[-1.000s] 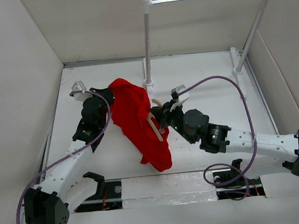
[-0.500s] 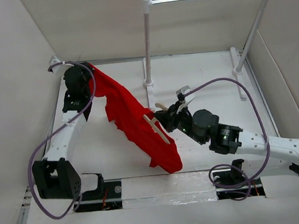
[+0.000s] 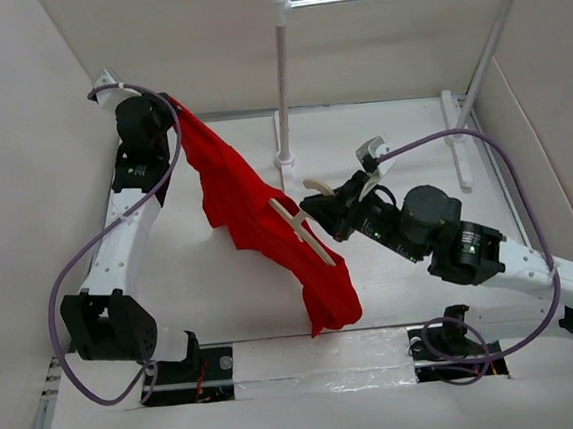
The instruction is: Place the t-shirt on the hanger
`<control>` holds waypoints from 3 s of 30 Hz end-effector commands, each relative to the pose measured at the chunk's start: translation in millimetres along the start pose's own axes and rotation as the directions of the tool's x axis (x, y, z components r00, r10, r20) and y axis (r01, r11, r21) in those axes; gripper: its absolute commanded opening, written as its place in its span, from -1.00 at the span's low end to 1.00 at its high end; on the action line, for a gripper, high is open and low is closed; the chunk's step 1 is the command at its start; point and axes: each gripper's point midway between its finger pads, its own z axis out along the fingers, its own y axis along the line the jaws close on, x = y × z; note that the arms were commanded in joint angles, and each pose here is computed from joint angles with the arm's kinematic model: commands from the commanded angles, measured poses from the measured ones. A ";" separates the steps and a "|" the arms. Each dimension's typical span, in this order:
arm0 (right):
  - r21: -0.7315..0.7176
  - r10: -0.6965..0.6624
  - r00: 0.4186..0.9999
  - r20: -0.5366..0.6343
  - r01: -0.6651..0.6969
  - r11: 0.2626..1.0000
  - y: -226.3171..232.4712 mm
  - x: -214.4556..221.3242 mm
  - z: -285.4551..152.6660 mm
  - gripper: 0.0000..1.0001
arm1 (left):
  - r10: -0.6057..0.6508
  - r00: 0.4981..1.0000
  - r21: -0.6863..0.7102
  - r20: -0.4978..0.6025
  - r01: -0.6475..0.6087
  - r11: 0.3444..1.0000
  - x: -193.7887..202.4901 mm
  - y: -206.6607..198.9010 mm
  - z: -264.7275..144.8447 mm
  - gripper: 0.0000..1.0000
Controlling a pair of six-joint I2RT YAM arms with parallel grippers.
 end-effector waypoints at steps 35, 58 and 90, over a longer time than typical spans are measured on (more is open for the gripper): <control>-0.137 -0.034 0.999 0.011 0.035 0.990 58.9 -42.4 5.6 -1.00 | 0.094 0.984 0.173 0.153 -0.120 0.978 -111.3 -102.3 -59.0 -1.00; 0.238 -0.163 0.987 0.005 0.157 0.958 -36.9 -94.0 58.5 -1.00 | 0.038 0.982 0.530 -0.187 0.068 0.845 33.2 -104.1 -192.2 -1.00; 0.277 -0.099 0.995 0.003 0.094 0.956 -62.1 -90.8 97.4 -1.00 | 0.076 0.855 0.723 -0.512 0.382 0.576 125.5 -166.0 -242.8 -0.13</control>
